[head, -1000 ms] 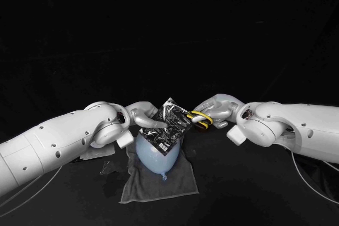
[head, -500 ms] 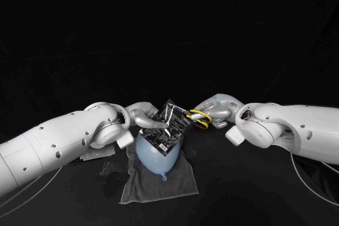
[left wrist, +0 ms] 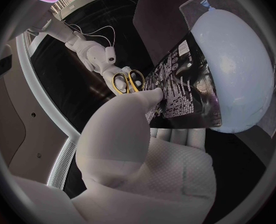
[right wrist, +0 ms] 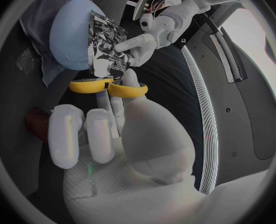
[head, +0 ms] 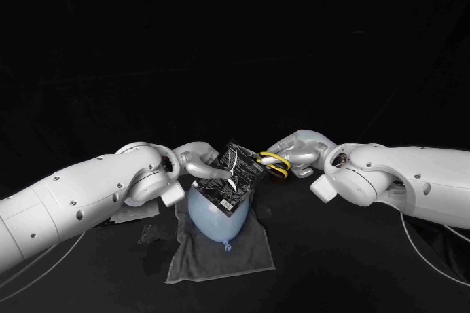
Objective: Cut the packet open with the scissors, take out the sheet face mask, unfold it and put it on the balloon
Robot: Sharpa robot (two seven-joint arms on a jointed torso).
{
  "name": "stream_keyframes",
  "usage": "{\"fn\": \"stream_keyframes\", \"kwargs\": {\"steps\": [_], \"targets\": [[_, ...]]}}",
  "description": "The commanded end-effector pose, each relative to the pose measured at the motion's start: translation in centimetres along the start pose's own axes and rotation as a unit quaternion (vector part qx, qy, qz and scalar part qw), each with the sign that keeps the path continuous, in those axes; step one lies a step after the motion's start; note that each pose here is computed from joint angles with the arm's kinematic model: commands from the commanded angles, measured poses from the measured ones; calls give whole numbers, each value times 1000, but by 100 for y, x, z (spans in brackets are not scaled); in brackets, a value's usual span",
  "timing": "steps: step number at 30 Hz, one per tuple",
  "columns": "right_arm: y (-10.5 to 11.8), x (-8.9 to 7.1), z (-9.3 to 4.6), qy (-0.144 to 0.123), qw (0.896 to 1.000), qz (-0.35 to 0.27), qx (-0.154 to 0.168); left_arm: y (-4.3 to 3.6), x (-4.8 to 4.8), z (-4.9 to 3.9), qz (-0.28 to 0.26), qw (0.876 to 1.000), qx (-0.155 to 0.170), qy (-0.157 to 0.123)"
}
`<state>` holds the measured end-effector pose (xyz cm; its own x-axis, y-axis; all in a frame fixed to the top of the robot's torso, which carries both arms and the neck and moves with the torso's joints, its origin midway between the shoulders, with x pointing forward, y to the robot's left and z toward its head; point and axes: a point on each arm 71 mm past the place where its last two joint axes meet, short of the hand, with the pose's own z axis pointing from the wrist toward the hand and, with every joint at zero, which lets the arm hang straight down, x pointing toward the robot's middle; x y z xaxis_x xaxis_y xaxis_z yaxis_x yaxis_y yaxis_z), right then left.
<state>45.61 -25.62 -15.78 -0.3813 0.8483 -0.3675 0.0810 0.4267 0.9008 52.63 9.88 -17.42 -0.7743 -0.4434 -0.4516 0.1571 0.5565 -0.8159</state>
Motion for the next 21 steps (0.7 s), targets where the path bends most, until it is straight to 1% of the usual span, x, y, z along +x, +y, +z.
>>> {"fn": "stream_keyframes", "kwargs": {"steps": [1,5,11,15,21], "targets": [[53,-39,-2,-33,999,0,-28,3,54,10,10,1000,-4,17],[75,-43,1,-47,998,0,-39,-6,73,11,15,1000,-3,23],[107,-59,5,-80,995,2,-52,-23,101,16,20,999,0,31],[117,-59,14,-89,994,4,-56,-29,108,18,22,999,1,32],[120,-53,14,-88,995,6,-57,-28,104,15,22,999,1,30]]}}
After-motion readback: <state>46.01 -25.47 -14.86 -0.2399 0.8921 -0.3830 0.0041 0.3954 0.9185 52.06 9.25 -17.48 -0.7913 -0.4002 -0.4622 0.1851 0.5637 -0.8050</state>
